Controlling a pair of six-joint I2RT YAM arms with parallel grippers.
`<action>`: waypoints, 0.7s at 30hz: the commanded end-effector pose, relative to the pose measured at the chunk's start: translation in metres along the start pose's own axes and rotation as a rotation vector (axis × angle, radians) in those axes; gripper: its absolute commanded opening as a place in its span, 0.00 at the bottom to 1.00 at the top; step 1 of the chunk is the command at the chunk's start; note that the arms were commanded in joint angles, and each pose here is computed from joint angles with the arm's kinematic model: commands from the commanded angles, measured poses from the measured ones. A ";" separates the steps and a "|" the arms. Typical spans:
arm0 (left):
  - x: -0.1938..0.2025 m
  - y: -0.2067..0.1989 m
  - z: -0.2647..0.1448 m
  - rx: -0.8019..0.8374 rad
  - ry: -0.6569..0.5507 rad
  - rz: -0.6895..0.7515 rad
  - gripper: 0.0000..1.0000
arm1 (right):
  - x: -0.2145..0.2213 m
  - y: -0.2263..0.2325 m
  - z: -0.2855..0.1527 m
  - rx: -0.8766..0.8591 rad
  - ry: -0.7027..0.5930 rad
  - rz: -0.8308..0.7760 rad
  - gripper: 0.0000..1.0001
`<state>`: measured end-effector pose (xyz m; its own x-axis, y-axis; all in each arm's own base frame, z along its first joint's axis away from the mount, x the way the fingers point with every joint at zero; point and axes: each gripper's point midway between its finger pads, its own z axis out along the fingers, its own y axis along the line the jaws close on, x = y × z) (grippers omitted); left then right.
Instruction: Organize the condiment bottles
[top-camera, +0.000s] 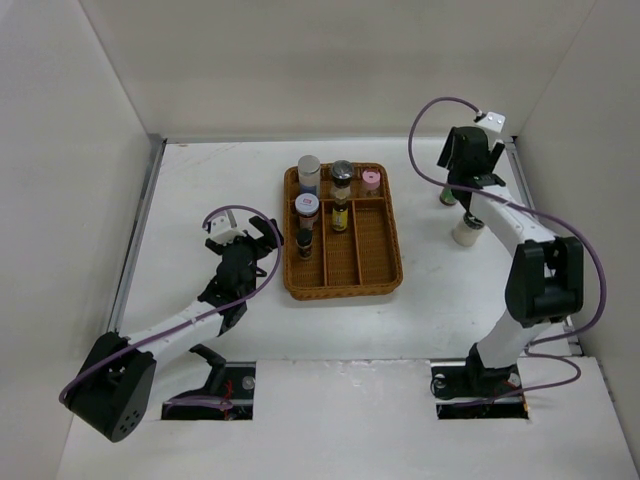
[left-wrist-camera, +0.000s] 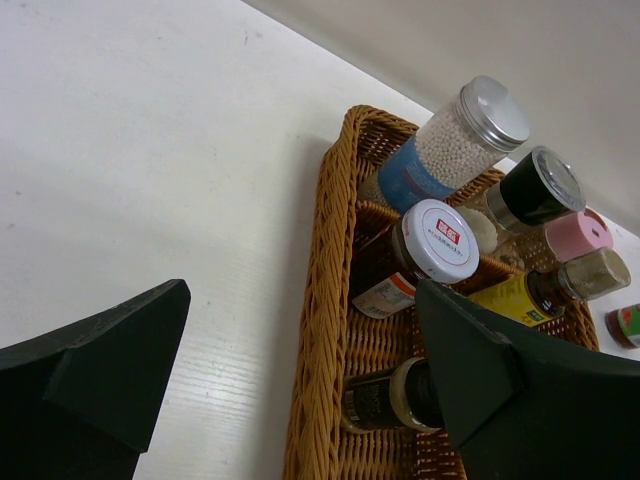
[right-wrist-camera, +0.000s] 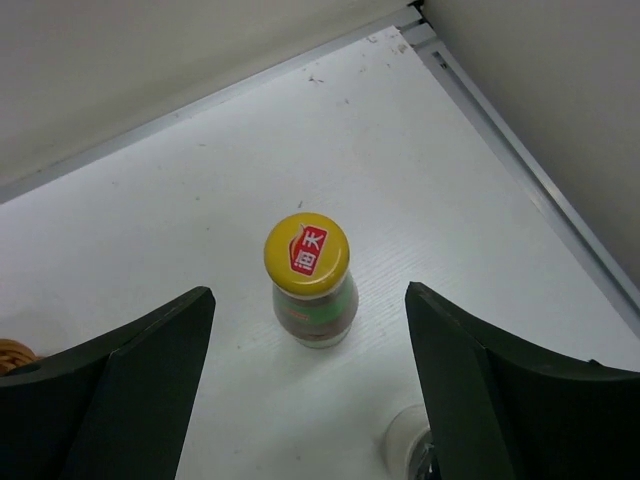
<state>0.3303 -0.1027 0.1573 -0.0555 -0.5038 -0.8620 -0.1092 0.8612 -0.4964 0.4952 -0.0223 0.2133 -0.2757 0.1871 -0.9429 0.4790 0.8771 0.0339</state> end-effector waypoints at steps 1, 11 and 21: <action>-0.007 -0.011 0.000 0.038 -0.026 -0.041 1.00 | -0.020 0.009 0.008 -0.027 -0.023 0.024 0.80; -0.006 -0.010 0.000 0.037 -0.025 -0.040 1.00 | -0.025 0.005 0.034 0.018 -0.049 -0.032 0.62; -0.002 -0.009 0.003 0.031 -0.019 -0.037 1.00 | -0.038 -0.003 0.032 0.048 -0.117 -0.019 0.35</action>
<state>0.3318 -0.1046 0.1510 -0.0702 -0.4989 -0.8638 -0.1127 0.8644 -0.4901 0.5225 -0.0359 0.1952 -0.3305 0.1300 -0.9348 0.4757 0.8784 -0.0460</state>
